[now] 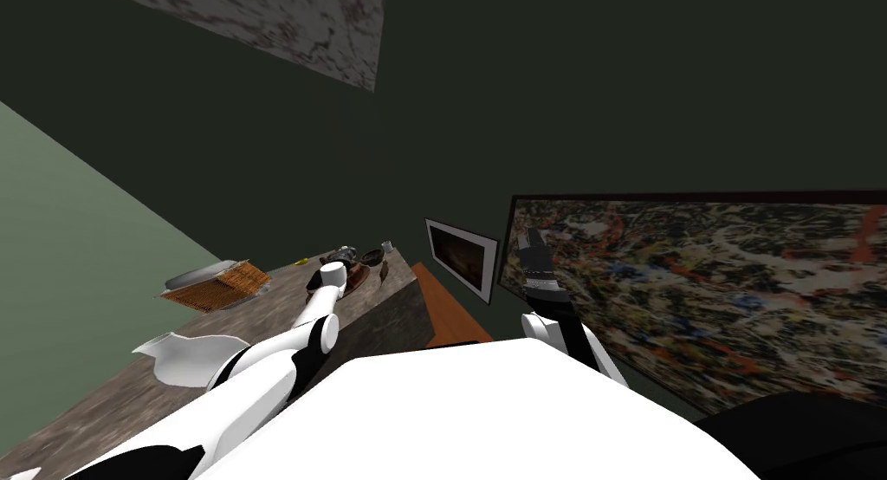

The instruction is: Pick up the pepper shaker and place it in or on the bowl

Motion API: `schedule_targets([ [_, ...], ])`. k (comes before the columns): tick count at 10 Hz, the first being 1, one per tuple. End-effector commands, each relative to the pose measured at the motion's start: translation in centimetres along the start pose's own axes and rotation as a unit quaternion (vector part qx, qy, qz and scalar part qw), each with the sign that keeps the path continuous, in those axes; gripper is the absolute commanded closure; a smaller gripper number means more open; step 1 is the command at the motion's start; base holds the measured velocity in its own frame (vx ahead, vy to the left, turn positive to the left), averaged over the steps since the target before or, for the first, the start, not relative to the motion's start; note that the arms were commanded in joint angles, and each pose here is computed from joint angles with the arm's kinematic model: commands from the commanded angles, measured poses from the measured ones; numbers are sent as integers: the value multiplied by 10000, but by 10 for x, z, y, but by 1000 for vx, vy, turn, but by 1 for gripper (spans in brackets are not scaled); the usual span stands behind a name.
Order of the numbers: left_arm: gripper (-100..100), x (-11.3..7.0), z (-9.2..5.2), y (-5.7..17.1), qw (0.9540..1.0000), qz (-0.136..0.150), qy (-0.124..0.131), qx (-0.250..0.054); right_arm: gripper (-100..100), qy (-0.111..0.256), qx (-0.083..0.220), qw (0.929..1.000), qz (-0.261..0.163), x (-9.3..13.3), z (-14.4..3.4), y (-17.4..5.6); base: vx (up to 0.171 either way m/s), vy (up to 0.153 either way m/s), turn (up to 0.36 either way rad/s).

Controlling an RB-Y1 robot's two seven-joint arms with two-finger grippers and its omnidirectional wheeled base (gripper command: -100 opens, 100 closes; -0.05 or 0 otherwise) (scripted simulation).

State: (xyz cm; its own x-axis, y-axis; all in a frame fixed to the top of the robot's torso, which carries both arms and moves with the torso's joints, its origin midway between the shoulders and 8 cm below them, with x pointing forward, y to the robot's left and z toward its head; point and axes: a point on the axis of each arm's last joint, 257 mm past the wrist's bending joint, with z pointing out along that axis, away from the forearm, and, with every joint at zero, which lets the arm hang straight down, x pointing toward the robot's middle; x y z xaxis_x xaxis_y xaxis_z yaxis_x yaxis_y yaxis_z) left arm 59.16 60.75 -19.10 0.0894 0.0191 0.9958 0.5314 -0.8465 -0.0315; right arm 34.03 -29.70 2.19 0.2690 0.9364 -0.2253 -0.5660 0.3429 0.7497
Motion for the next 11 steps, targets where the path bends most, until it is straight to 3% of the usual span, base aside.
schedule_targets([
  [1,100,6,5,-3,9998,194,17,33,0,0,0,10000,0,0,0,0,133,67,-94],
  [2,100,5,5,5,9996,293,8,-46,0,0,0,10000,1,0,0,0,37,5,14],
  [4,100,4,4,11,9999,79,-1,-102,0,-1,-1,10000,2,0,0,0,-24,-21,17],
  [5,100,6,4,32,9998,6,23,-219,0,-1,-1,10000,2,0,0,0,62,20,-80],
  [7,100,5,4,30,9998,-16,14,-187,0,-1,-1,10000,1,0,0,0,76,27,-66],
  [8,-100,6,4,31,9998,0,24,-206,0,-1,-1,10000,2,0,0,0,9,2,-1],
  [11,-100,6,4,32,9998,-2,25,-207,0,-1,-1,10000,2,0,0,0,0,0,0],
])
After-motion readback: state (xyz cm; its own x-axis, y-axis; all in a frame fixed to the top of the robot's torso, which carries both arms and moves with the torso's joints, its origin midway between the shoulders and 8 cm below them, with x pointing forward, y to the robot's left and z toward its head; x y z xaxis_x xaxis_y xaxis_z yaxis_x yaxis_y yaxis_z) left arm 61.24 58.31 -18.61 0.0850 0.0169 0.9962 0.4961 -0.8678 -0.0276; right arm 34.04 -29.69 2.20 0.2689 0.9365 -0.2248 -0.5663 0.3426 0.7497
